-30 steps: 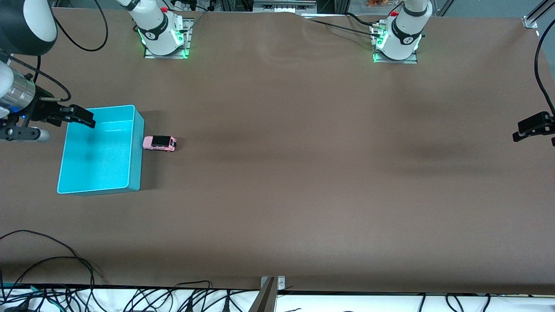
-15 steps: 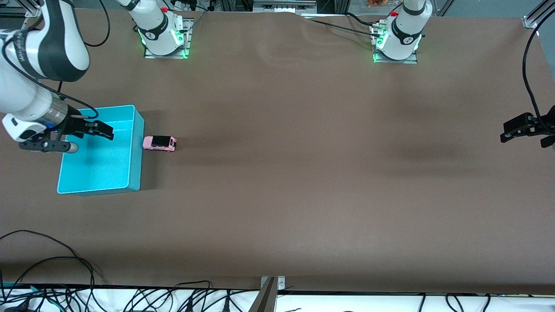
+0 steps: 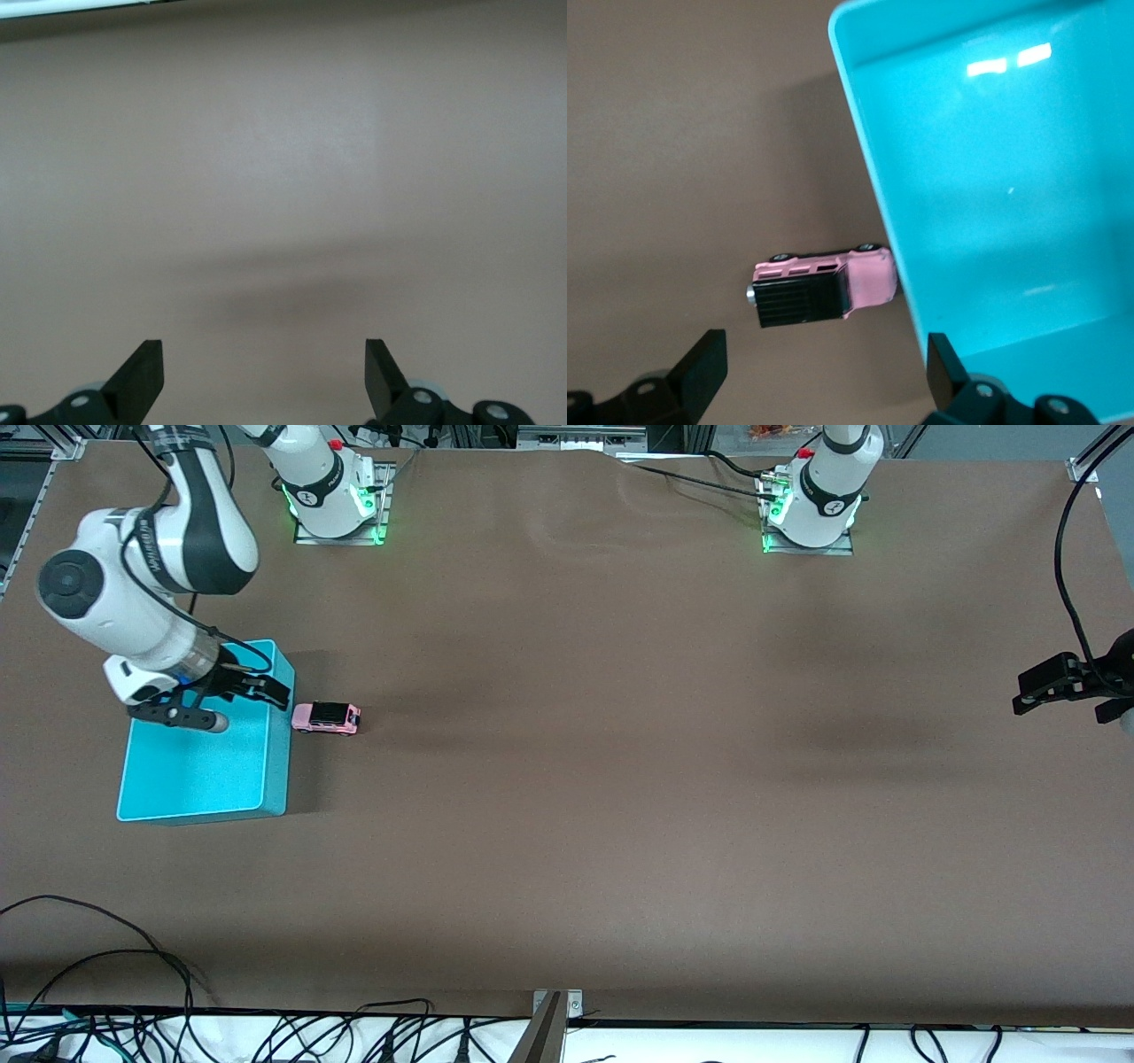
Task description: Wind and store pink jeep toy
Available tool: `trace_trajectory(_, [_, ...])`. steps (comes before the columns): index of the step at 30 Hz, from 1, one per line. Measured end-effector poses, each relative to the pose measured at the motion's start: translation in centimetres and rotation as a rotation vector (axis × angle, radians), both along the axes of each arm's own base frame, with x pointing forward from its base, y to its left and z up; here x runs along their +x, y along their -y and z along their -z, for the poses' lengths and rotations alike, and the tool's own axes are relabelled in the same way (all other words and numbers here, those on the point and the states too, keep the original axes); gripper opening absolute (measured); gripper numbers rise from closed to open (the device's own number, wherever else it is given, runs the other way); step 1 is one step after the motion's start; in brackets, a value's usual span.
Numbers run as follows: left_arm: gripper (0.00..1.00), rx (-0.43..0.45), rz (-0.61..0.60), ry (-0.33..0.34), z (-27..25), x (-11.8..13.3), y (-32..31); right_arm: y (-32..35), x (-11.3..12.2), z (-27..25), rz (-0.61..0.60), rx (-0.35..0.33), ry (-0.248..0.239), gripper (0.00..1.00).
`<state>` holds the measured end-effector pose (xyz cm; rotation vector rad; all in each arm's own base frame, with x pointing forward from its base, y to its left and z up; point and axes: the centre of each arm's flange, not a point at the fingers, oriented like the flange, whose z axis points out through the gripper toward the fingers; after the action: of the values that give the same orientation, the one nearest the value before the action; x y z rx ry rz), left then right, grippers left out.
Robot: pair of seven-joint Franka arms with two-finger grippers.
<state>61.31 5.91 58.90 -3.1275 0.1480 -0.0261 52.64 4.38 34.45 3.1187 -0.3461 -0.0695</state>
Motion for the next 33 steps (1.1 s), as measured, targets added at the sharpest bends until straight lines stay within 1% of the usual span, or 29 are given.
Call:
trace_trajectory(4, [1.00,-0.002,-0.006,-0.003,0.1,-0.1,-0.3,-0.8,-0.7,1.1,0.064,-0.006,-0.023,1.00])
trace_trajectory(8, [1.00,-0.002,-0.008,-0.004,0.1,-0.1,-0.4,-0.8,-1.2,2.0,0.189,-0.015,-0.038,1.00])
trace_trajectory(14, [1.00,-0.003,-0.008,-0.009,0.2,-0.1,-0.4,-0.8,-1.3,4.0,0.474,-0.020,-0.006,1.00])
trace_trajectory(16, [1.00,-0.003,-0.008,-0.010,0.3,-0.1,-0.4,-0.9,-1.6,5.1,0.566,-0.022,-0.004,1.00])
trace_trajectory(20, [1.00,-0.003,-0.008,-0.012,0.3,-0.1,-0.4,-1.4,-2.3,7.4,0.686,-0.030,-0.017,1.00])
trace_trajectory(24, [1.00,-0.008,-0.008,-0.011,0.3,-0.1,-0.3,-1.9,-2.5,9.0,0.781,-0.031,-0.016,1.00])
trace_trajectory(27, [1.00,-0.044,-0.009,-0.007,0.3,-0.1,0.1,-2.0,-2.6,9.8,0.901,-0.037,-0.019,1.00])
trace_trajectory(29, [1.00,-0.058,-0.006,-0.006,0.4,-0.1,0.5,-2.0,-2.6,10.3,0.960,-0.043,-0.025,1.00])
trace_trajectory(31, [1.00,-0.063,0.000,-0.007,0.4,0.0,0.8,-2.0,-2.6,10.8,0.993,-0.044,-0.027,1.00])
trace_trajectory(33, [1.00,-0.065,0.011,-0.009,0.5,0.0,1.5,-2.0,-2.5,11.4,1.040,-0.037,-0.017,1.00])
